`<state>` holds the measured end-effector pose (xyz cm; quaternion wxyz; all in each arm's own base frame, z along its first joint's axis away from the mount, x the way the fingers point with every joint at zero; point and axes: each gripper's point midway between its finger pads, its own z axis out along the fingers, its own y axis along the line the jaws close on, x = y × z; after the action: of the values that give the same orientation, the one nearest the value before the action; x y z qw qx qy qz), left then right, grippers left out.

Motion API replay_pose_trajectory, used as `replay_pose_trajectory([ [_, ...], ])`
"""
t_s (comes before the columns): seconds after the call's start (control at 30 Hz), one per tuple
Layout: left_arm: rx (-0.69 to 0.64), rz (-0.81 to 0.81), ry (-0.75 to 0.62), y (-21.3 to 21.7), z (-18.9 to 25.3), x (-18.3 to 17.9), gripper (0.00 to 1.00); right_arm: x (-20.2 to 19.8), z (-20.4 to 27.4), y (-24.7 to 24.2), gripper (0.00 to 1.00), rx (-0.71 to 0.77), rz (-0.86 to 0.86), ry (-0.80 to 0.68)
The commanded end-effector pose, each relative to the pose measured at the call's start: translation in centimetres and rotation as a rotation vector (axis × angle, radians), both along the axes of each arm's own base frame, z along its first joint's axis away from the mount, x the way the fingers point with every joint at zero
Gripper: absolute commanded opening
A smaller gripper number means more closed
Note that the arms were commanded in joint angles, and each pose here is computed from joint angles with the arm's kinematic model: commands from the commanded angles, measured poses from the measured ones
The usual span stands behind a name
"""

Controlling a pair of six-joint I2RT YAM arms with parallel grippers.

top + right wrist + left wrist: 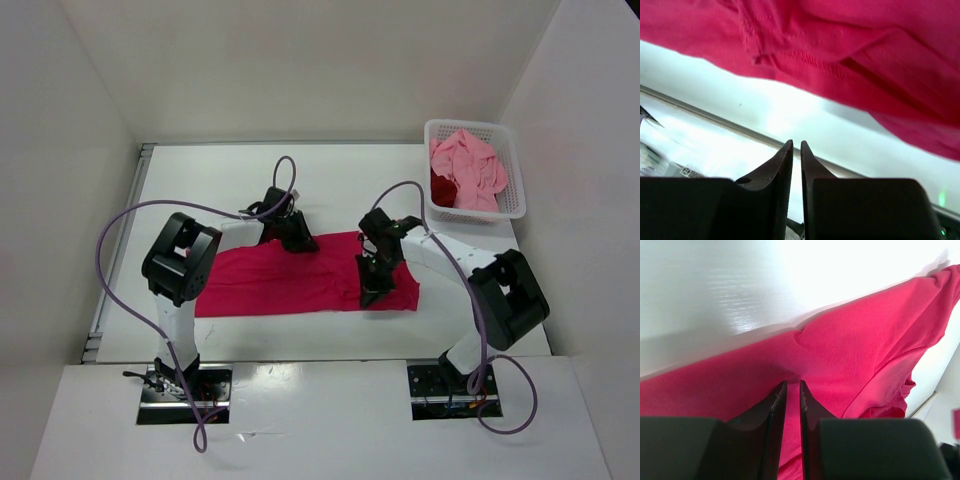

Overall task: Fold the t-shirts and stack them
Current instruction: Fold the other side of the tshirt into a rectangle

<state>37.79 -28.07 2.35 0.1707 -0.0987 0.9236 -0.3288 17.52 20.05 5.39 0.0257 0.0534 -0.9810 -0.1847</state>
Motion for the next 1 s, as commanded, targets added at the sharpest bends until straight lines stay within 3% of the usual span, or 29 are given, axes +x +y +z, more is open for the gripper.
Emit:
replay_pose_trajectory([
  [0.0, 0.044, 0.005, -0.013, 1.1, -0.6, 0.6, 0.23, 2.1, 3.0, -0.6, 0.16, -0.005, -0.012, -0.097],
  [0.17, 0.032, 0.006, -0.038, 1.5, 1.3, -0.2, 0.23, 6.3, 2.7, 0.7, 0.16, 0.021, -0.06, -0.18],
  [0.33, 0.021, 0.014, -0.047, 2.1, 2.3, -1.5, 0.23, 7.8, 1.3, 1.0, 0.3, 0.01, -0.08, -0.22],
  [0.7, -0.021, 0.031, -0.102, 3.1, 6.1, -3.9, 0.23, 6.8, 0.6, 5.5, 0.33, 0.09, -0.009, -0.176],
  [0.8, -0.013, 0.031, -0.087, 3.4, 5.2, -4.5, 0.23, 6.5, 0.1, 5.5, 0.38, 0.092, -0.015, -0.158],
  [0.97, -0.023, 0.039, -0.063, 3.5, 4.5, -5.1, 0.23, 6.7, -0.8, 5.5, 0.38, 0.081, -0.026, -0.157],
])
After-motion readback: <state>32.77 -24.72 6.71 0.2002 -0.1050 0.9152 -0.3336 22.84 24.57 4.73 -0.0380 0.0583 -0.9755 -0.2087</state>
